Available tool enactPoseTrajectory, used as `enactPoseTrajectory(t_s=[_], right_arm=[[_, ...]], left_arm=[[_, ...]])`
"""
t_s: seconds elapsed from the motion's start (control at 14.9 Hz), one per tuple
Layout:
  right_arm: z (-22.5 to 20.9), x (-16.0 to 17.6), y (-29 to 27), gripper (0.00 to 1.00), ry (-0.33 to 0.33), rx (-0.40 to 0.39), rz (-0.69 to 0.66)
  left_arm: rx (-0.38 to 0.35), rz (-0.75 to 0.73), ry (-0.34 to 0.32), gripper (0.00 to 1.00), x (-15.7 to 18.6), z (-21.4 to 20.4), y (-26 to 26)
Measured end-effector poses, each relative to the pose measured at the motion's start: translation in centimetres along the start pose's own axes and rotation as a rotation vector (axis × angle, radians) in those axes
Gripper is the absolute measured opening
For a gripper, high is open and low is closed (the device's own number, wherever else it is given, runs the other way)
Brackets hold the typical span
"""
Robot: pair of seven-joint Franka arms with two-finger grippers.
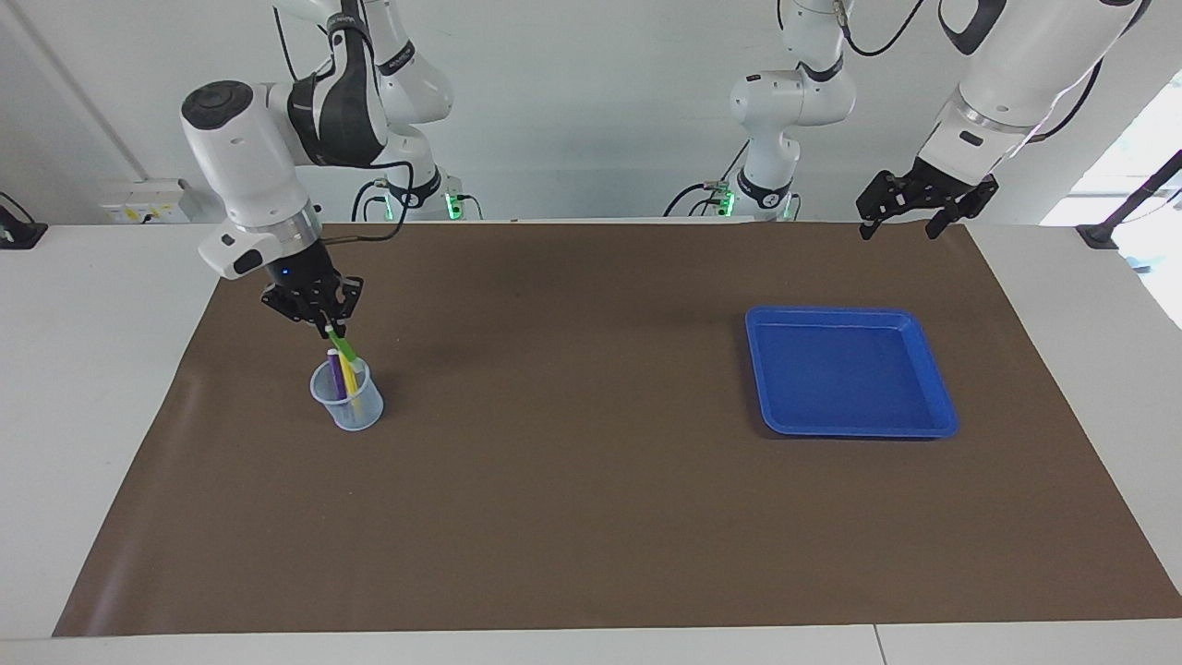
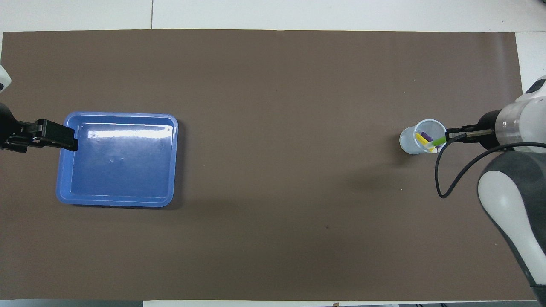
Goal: Right arm passes pens to left for tray arrangement
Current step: 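Reach the right gripper into the white cup and grasp the green pen, then lift the green pen out of the cup with the right gripper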
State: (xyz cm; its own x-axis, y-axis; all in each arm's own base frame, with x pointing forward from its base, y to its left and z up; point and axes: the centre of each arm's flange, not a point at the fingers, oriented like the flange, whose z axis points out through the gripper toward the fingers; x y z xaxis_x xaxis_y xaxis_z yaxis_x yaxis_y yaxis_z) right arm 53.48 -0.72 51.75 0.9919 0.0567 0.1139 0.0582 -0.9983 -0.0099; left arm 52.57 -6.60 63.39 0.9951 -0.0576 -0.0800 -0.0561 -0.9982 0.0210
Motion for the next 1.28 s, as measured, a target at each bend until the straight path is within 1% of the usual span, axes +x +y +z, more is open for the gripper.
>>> enactPoseTrajectory(t_s=[0.13, 0.2, 0.4, 0.54, 0.67, 0.88, 1.08, 1.14, 1.21, 1.28], right_arm=[[-1.7, -0.2, 1.1, 0.17, -0.006, 0.014, -0.003], [-2.2, -0.1, 1.4, 0.17, -0.006, 0.045, 0.01], [-2.8, -0.1, 0.7, 0.17, -0.009, 0.184, 0.071], [-2.9, 0.1, -0.6, 0.17, -0.019, 0.299, 0.177], [-3.2, 0.4, -3.6, 0.17, -0.036, 0.414, 0.279], [-4.3, 1.3, -10.8, 0.17, -0.042, 0.557, 0.459], [-5.3, 1.6, -16.8, 0.17, -0.072, 0.769, 0.61], [-5.4, 1.8, -17.8, 0.17, -0.084, 0.833, 0.648], [-5.5, 1.9, -18.6, 0.17, -0.096, 0.886, 0.685], [-5.5, 2.0, -19.2, 0.17, -0.105, 0.927, 0.724]], left_arm=[[0.0, 0.0, 0.006, 1.0, -0.3, -0.4, 0.0], [0.001, 0.0, 0.01, 1.0, -0.5, -0.7, 0.0], [0.001, 0.003, 0.036, 1.0, -1.5, -2.0, 0.2], [0.002, 0.003, 0.056, 1.0, -2.2, -2.9, 0.2], [0.002, 0.002, 0.079, 1.0, -3.1, -4.0, 0.2], [0.003, 0.003, 0.108, 1.0, -4.2, -5.4, 0.2], [0.003, -0.001, 0.105, 1.0, -4.4, -5.3, 0.2], [-0.013, -0.017, 0.095, 1.0, -4.4, -5.0, 0.3], [-0.083, -0.063, 0.073, 1.0, -4.5, -4.4, 0.7], [-0.184, -0.131, 0.042, 1.0, -4.6, -3.6, 0.8]])
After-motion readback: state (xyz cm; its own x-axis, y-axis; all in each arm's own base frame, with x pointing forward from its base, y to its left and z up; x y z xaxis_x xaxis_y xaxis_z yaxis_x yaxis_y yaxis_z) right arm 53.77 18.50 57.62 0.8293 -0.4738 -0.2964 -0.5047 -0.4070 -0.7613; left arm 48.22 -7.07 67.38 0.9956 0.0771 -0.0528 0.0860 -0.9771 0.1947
